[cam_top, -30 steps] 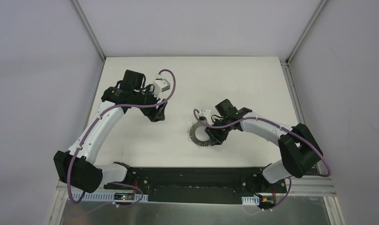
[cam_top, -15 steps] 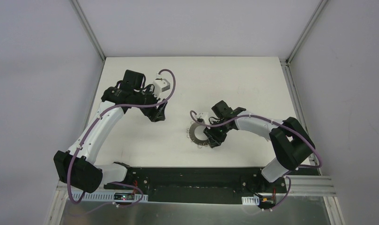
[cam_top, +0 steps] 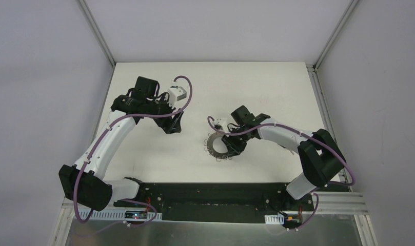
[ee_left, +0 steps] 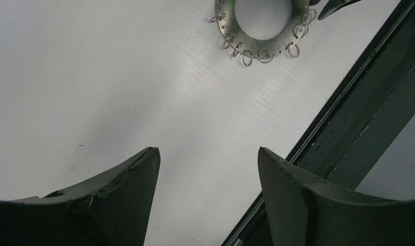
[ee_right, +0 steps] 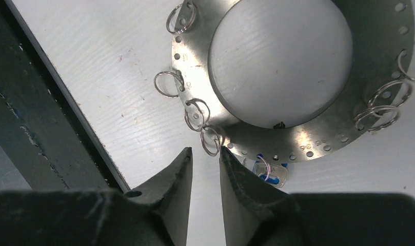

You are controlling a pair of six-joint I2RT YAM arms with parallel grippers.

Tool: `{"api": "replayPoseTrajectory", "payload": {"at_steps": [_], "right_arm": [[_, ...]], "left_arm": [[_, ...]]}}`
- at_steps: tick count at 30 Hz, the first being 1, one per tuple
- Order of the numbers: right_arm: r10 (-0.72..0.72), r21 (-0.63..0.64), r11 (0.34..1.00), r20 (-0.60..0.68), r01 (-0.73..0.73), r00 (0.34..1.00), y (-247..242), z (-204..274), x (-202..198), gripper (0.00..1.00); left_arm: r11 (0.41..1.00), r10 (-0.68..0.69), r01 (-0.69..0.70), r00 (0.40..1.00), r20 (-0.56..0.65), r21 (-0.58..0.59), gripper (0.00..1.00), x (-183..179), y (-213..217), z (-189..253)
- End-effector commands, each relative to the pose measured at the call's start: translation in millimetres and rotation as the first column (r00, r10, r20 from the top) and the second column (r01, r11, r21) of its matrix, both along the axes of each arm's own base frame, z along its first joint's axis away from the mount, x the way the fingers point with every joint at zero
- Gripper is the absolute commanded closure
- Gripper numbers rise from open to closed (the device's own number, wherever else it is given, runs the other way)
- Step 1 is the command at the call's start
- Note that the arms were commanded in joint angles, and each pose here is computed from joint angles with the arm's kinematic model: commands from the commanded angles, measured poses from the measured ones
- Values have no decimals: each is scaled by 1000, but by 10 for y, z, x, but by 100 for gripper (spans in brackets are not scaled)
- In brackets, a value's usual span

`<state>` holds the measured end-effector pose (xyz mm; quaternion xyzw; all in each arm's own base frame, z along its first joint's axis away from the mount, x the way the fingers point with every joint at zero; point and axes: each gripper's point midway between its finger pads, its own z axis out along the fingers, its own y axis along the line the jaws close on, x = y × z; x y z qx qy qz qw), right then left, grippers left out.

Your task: Put the keys on the keyring

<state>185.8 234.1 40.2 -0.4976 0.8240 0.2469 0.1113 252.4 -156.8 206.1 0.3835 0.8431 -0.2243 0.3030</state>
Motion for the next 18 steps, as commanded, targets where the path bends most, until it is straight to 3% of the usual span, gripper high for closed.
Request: {"api": "replayPoseTrajectory", "payload": {"at_steps": [1,11,18], "right_arm": [[-3,33,999,17,2,1000,76,230,56,72],[-20,-17,1000,-19,20,1000,10,52,26,69],[5,29,1000,-11,-5,1000,115,125,43,69]], "left_arm": [[1000,-9,9,1000,-3,-14,29,-48,1,59],[1000,-14,14,1000,-7,-3,29,-44,11,62],[1000,-13,13,1000,-12,-2,29,-48,12,40]]}}
